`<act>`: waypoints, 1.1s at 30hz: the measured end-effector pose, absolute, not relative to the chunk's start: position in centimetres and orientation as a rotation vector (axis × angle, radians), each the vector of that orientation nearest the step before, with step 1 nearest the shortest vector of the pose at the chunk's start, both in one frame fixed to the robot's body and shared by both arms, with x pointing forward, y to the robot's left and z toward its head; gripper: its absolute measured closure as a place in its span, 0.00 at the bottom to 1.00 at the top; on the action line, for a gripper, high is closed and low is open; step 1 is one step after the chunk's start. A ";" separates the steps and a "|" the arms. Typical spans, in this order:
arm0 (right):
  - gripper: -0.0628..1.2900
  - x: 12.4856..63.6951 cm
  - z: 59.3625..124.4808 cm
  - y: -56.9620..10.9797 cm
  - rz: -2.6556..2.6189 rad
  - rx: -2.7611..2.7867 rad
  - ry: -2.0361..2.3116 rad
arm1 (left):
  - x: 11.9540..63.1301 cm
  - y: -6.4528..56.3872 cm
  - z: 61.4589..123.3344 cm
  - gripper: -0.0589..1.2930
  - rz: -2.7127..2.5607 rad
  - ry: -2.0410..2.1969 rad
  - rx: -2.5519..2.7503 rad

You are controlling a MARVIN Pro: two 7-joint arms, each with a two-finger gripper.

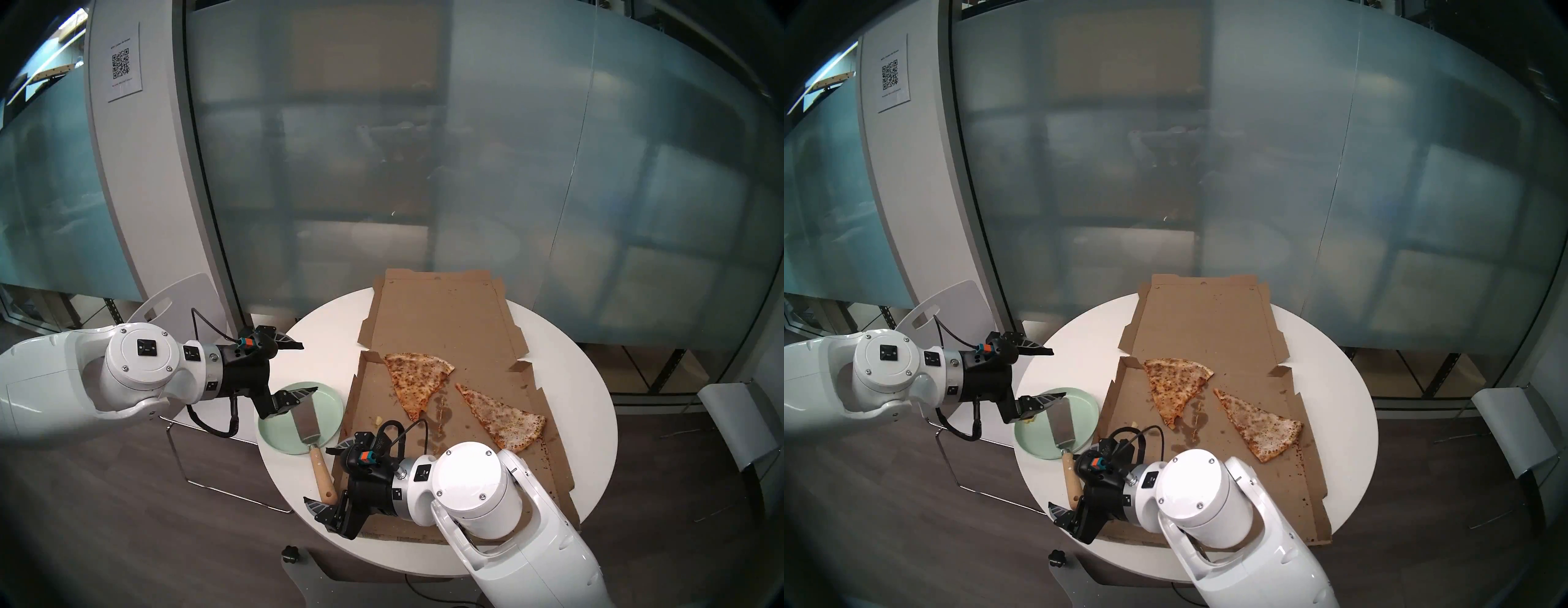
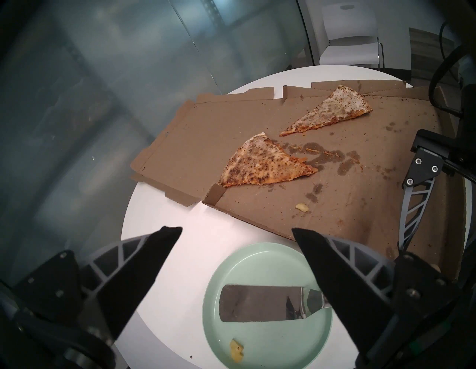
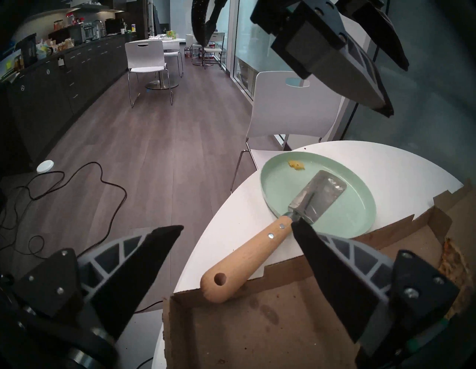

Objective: Put pizza slice onto the plate

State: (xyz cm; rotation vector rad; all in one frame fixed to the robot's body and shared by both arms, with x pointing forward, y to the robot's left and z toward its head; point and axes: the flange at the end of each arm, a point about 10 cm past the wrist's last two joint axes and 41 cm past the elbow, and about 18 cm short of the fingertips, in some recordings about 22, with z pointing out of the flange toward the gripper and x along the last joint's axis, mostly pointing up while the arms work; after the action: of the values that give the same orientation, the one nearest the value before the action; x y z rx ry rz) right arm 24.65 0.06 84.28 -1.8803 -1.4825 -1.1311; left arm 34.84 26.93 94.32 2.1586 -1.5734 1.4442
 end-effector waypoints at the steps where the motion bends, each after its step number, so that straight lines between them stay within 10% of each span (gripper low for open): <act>1: 0.04 24.5 84.2 0.2 -1.128 -1.879 -1.491 | 34.8 26.9 94.3 0.05 1.444 -1.573 2.159; 33: 0.04 25.6 81.8 -1.2 -1.147 -1.963 -1.653 | 34.8 26.9 94.3 0.05 1.444 -1.573 2.159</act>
State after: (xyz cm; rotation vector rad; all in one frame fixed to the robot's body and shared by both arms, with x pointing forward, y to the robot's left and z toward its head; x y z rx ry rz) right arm 25.61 -1.23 81.85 -1.9630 -1.6526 -1.1471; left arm 34.84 26.93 94.33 2.1585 -1.5734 1.4443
